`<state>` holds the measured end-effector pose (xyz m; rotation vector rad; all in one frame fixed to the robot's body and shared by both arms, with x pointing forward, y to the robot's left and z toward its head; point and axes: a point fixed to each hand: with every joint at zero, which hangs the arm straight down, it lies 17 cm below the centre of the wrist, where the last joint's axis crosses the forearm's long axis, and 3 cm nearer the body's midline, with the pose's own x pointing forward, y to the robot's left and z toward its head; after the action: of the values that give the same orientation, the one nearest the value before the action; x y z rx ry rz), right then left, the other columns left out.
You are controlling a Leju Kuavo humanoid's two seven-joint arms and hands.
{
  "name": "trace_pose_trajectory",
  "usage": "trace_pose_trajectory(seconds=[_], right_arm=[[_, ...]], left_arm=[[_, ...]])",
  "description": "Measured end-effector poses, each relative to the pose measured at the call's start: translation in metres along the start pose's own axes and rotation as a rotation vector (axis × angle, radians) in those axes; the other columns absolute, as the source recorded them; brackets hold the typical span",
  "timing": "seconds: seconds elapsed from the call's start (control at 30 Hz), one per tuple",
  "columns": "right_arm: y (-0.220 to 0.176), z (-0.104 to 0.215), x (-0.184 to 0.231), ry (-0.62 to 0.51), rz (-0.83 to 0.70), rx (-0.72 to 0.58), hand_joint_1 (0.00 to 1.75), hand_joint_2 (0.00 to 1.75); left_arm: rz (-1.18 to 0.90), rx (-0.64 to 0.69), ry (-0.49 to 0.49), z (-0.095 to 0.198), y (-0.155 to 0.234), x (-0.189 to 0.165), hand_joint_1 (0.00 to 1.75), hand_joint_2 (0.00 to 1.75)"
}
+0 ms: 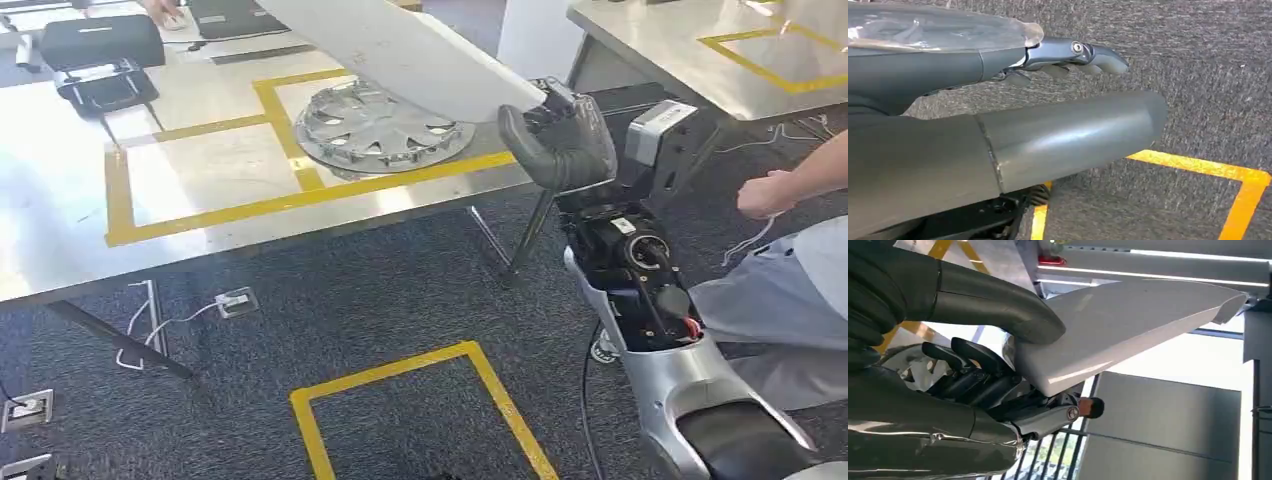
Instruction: Take the parts from the cabinet and place them on the table.
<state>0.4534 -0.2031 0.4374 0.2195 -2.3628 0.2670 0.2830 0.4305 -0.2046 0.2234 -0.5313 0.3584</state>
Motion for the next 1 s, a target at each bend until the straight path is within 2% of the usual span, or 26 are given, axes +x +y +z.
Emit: trace_pose_trajectory(seconds=[1.0], right_arm=[[0.0054,0.0062,-0.0015,-0.002,0.009,0.021,1.75,1.75]], left_arm=[[-0.001,-0.007,-0.001,0.0004,-0.0054,0.0009,0.0,0.0]])
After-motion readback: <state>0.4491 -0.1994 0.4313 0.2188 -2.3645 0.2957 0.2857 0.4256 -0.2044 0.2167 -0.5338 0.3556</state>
